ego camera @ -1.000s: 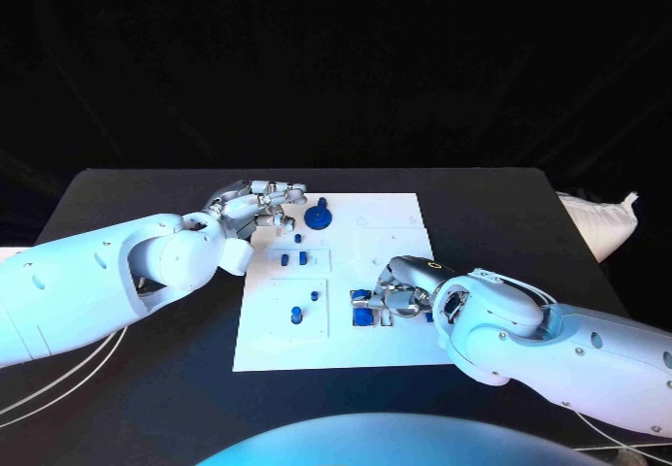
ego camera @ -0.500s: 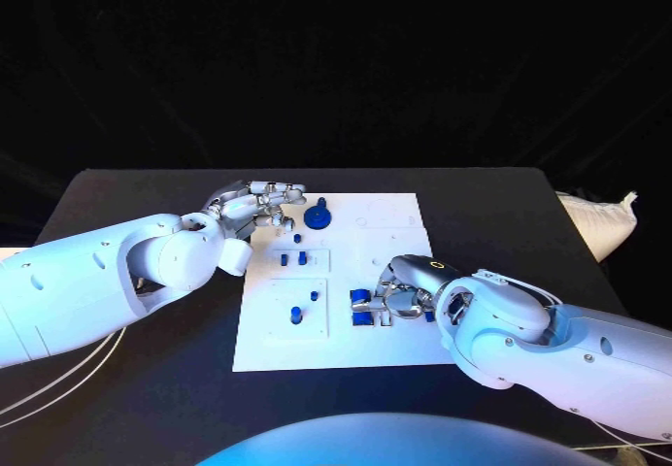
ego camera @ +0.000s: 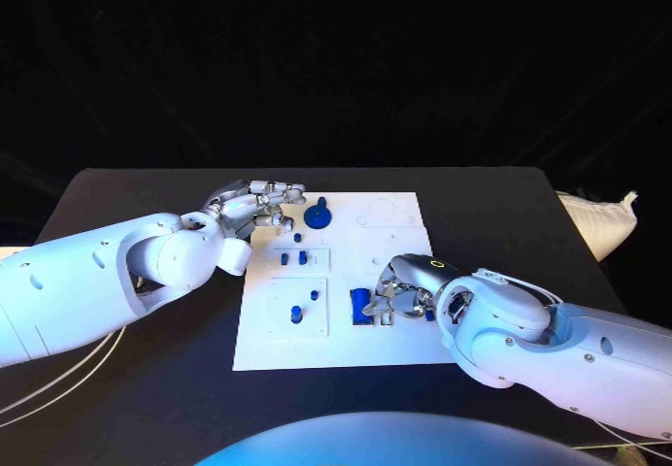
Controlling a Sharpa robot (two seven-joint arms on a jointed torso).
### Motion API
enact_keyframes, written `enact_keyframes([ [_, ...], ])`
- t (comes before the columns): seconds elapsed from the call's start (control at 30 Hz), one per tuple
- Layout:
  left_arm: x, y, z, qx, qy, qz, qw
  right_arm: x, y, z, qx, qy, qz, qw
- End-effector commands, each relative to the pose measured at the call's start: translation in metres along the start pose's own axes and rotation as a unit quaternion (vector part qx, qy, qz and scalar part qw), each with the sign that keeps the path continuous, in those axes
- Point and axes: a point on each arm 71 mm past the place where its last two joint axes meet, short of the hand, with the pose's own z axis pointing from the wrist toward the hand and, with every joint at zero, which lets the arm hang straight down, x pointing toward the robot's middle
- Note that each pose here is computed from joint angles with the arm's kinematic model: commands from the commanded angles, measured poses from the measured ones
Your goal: Assemble the parts on the task board
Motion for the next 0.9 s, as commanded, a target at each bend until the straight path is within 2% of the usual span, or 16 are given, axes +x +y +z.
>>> enact_keyframes([
  [0.03, 0.0023, -0.0004, 0.0003, 0.001, 0.011, 0.0, 1.0, -0.002, -0.002, -0.002, -0.001, -0.015, 0.002, 1.0],
  [0.2, 0.0016, -0.0005, 0.0, 0.001, 0.011, 0.001, 1.0, -0.008, -0.011, -0.01, 0.007, -0.032, 0.039, 0.999],
  [0.33, 0.0009, -0.0004, -0.0001, 0.001, 0.01, 0.001, 1.0, -0.013, -0.025, -0.02, 0.026, -0.027, 0.077, 0.996],
  [0.43, 0.001, -0.0004, 0.0, 0.001, 0.01, 0.001, 1.0, -0.015, -0.035, -0.025, 0.038, -0.021, 0.084, 0.996],
  [0.67, 0.0017, -0.0003, 0.0001, 0.002, 0.01, 0.001, 1.0, -0.021, -0.065, -0.038, 0.072, -0.007, 0.041, 0.997],
  [0.9, 0.0032, 0.0, 0.0006, 0.002, 0.012, 0.001, 1.0, -0.022, -0.078, -0.038, 0.083, -0.006, -0.009, 0.997],
])
